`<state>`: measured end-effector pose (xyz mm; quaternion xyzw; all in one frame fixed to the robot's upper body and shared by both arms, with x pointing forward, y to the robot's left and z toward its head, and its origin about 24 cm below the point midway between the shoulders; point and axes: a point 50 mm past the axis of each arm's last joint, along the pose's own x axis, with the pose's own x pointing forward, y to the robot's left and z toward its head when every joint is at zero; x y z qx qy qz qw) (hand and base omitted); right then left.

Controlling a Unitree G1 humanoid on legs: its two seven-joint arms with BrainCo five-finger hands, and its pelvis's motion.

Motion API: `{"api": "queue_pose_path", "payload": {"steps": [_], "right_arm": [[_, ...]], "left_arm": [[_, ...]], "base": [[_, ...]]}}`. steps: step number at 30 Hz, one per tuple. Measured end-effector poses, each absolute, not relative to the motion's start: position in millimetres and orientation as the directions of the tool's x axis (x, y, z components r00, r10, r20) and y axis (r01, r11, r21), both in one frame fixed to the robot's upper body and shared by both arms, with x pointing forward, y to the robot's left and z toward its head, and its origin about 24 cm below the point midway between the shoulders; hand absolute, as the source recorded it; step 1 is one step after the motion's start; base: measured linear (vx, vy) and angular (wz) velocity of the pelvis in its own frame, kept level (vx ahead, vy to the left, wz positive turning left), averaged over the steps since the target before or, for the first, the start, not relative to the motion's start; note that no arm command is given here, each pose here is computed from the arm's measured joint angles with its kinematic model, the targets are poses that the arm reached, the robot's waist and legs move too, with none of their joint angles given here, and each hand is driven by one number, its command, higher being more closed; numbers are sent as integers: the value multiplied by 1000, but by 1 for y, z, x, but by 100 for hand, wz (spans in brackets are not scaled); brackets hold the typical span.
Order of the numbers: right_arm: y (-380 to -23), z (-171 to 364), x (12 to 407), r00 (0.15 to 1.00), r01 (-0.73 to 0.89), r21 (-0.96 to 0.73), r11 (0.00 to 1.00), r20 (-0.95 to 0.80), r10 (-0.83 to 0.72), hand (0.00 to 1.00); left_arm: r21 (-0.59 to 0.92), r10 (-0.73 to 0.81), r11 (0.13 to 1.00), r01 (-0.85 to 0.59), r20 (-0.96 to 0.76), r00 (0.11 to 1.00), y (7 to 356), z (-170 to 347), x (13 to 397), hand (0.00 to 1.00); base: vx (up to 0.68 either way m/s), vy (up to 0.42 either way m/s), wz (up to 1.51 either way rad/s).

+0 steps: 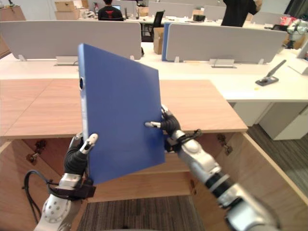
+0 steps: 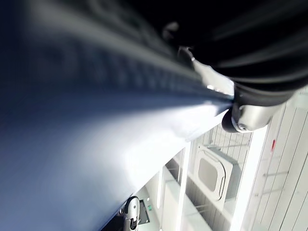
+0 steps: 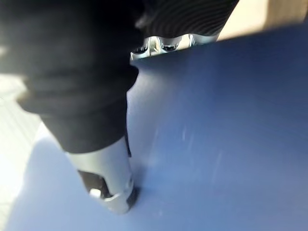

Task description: Walk over to the cabinet, pick up the folder, carry it to the office cabinet, place the folder inside the office cabinet, then close the office cabinet door

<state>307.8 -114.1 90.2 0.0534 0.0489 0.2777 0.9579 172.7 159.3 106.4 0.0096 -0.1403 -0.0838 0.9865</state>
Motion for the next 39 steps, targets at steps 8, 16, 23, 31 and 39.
{"api": "queue_pose_path", "payload": {"steps": [8, 16, 23, 31, 39], "right_arm": [[-130, 62, 281, 663, -657, 228, 718, -278, 695, 100], [-123, 79, 286, 715, -623, 341, 704, -116, 689, 100], [-122, 83, 287, 723, -621, 357, 697, -81, 686, 100], [-117, 94, 291, 733, -627, 385, 677, -2, 680, 100], [-107, 98, 284, 731, -644, 479, 596, 157, 664, 100]], "left_arm": [[161, -356, 933, 321, 311, 881, 155, 122, 183, 100], [96, -339, 940, 328, 380, 860, 151, 134, 183, 100], [95, -335, 941, 325, 396, 855, 151, 137, 182, 100], [17, -326, 935, 353, 428, 843, 150, 139, 181, 0], [-301, -260, 863, 405, 424, 868, 161, 120, 174, 0]], "base": [[-3, -7, 1], [0, 0, 0], [0, 0, 0], [0, 0, 0], [0, 0, 0]]}}
